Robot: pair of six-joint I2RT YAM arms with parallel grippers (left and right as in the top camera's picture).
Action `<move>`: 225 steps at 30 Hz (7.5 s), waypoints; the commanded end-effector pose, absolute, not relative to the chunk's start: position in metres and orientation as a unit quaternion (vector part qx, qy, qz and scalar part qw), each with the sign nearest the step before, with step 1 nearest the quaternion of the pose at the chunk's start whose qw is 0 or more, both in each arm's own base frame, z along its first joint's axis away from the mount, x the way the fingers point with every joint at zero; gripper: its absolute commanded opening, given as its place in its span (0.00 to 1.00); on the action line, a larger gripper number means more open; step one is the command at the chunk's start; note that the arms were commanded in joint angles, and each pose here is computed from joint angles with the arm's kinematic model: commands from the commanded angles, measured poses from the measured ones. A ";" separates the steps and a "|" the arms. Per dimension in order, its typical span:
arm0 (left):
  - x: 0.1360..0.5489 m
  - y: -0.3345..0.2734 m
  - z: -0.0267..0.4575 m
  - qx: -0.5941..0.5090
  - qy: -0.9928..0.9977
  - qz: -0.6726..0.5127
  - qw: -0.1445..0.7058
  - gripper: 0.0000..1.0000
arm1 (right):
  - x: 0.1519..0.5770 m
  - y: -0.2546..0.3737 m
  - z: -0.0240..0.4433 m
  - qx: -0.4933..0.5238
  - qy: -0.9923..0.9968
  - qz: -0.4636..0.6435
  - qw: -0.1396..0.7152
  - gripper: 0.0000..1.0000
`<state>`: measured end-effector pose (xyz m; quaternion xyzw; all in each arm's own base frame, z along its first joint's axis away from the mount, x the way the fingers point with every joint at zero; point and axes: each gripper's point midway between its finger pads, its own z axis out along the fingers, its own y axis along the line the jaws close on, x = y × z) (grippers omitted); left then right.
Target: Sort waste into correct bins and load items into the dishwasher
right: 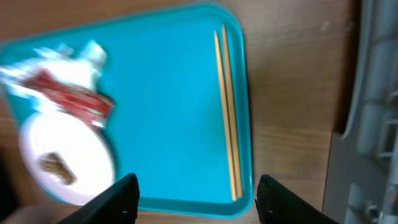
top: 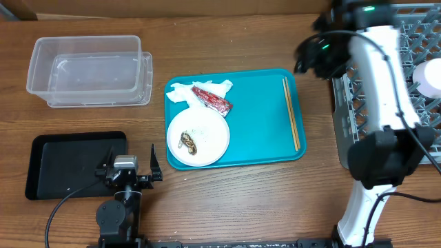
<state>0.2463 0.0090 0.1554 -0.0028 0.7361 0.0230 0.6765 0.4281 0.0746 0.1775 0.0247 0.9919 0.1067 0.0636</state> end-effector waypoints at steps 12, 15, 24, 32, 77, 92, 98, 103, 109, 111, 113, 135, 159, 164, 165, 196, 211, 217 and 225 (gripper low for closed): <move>0.246 0.009 0.156 0.003 0.734 0.029 0.679 1.00 | 0.403 0.098 0.041 -0.005 0.999 0.025 0.024 0.37; 0.246 0.009 0.156 0.003 0.734 0.029 0.679 1.00 | 0.405 0.098 0.039 -0.008 0.999 0.025 0.028 0.37; 0.246 0.009 0.156 0.003 0.734 0.029 0.679 1.00 | 0.406 0.087 0.032 -0.014 0.999 -0.005 0.036 0.37; 0.246 0.009 0.156 0.003 0.734 0.029 0.679 1.00 | 0.399 0.092 0.018 -0.021 0.999 -0.005 0.032 0.37; 0.246 0.009 0.156 0.003 0.734 0.029 0.679 1.00 | 0.408 0.106 -0.006 -0.047 0.996 -0.042 0.070 0.04; 0.246 0.009 0.156 0.003 0.734 0.029 0.679 1.00 | 0.520 0.028 0.197 -0.018 0.963 -0.016 0.270 0.04; 0.246 0.009 0.156 0.003 0.734 0.029 0.679 1.00 | 0.531 -0.055 0.214 -0.046 0.951 -0.002 0.307 0.04; 0.246 0.009 0.156 0.003 0.734 0.029 0.679 1.00 | 0.528 -0.086 0.215 -0.078 0.943 0.025 0.322 0.04; 0.246 0.009 0.156 0.003 0.734 0.029 0.679 1.00 | 0.531 -0.094 0.194 -0.071 0.945 0.025 0.318 0.04; 0.246 0.009 0.156 0.003 0.734 0.029 0.679 1.00 | 0.532 -0.089 0.182 -0.072 0.947 0.031 0.312 0.04; 0.246 0.009 0.156 0.003 0.734 0.029 0.679 1.00 | 0.533 -0.084 0.170 -0.074 0.949 0.035 0.304 0.07; 0.246 0.009 0.156 0.003 0.734 0.029 0.679 1.00 | 0.432 0.063 0.193 -0.070 0.960 0.244 0.118 0.90; 0.246 0.009 0.156 0.003 0.734 0.029 0.679 1.00 | 0.405 0.095 0.018 -0.003 0.997 0.040 0.063 0.64; 0.246 0.009 0.156 0.003 0.734 0.029 0.679 1.00 | 0.405 0.098 0.014 -0.004 0.997 0.049 0.064 0.63; 0.246 0.009 0.156 0.003 0.734 0.029 0.679 1.00 | 0.406 0.098 0.011 -0.004 0.997 0.049 0.063 0.63; 0.246 0.009 0.156 0.003 0.734 0.029 0.679 1.00 | 0.518 -0.063 0.300 0.015 0.926 -0.009 0.378 0.04; 0.246 0.009 0.156 0.003 0.734 0.029 0.679 1.00 | 0.535 -0.102 0.207 -0.014 0.946 0.020 0.324 0.04; 0.246 0.009 0.156 0.003 0.734 0.029 0.679 1.00 | 0.536 -0.093 0.175 -0.018 0.956 0.031 0.291 0.20; 0.246 0.009 0.156 0.003 0.734 0.029 0.679 1.00 | 0.526 -0.071 0.181 -0.017 0.955 0.094 0.282 0.50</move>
